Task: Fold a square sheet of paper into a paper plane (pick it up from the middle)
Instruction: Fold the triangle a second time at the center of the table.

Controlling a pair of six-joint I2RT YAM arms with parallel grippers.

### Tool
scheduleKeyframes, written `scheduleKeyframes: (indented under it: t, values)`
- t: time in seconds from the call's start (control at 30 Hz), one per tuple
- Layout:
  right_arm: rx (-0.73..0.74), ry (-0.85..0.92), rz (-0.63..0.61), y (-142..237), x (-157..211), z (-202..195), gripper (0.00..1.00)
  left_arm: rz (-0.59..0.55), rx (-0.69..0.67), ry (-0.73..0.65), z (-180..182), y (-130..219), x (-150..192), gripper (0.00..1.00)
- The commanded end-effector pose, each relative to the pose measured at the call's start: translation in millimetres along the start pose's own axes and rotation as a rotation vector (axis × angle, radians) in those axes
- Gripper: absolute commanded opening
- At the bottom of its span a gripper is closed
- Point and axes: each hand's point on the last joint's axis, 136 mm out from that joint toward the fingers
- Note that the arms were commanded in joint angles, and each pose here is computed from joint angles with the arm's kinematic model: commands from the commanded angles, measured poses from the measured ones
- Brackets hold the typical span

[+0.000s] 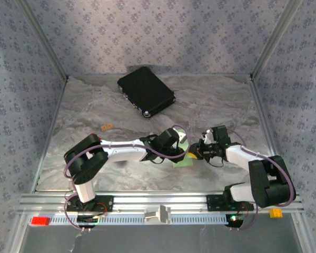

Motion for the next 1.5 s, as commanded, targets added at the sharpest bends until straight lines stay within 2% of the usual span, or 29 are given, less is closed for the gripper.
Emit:
scheduleKeyframes:
  t: [0.0, 0.27, 0.67, 0.97, 1.47]
  values:
    - [-0.014, -0.018, 0.027, -2, 6, 1, 0.12, -0.018, 0.023, -0.002, -4, -4, -6, 0.15]
    - [0.042, -0.017, 0.032, -2, 10, -11, 0.12, -0.022, 0.015, 0.011, 2, -4, -5, 0.04]
    - [0.207, 0.03, 0.085, -12, 20, -42, 0.06, 0.013, 0.0, 0.023, 14, -8, 1, 0.04]
    - [0.284, 0.036, 0.076, -11, 20, -57, 0.05, 0.021, -0.034, 0.039, 36, -9, 1, 0.04]
    - [0.274, 0.044, 0.076, -10, 19, -55, 0.05, 0.045, -0.095, 0.038, 60, -16, 4, 0.03]
Point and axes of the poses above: each hand's point on the last joint's axis, 136 mm out from that joint toward the fingers, its own y axis back along the fingers, its own z axis along the line the jaws close on, x = y × z, and after that the axes turned 5 degrees about y, right-handed
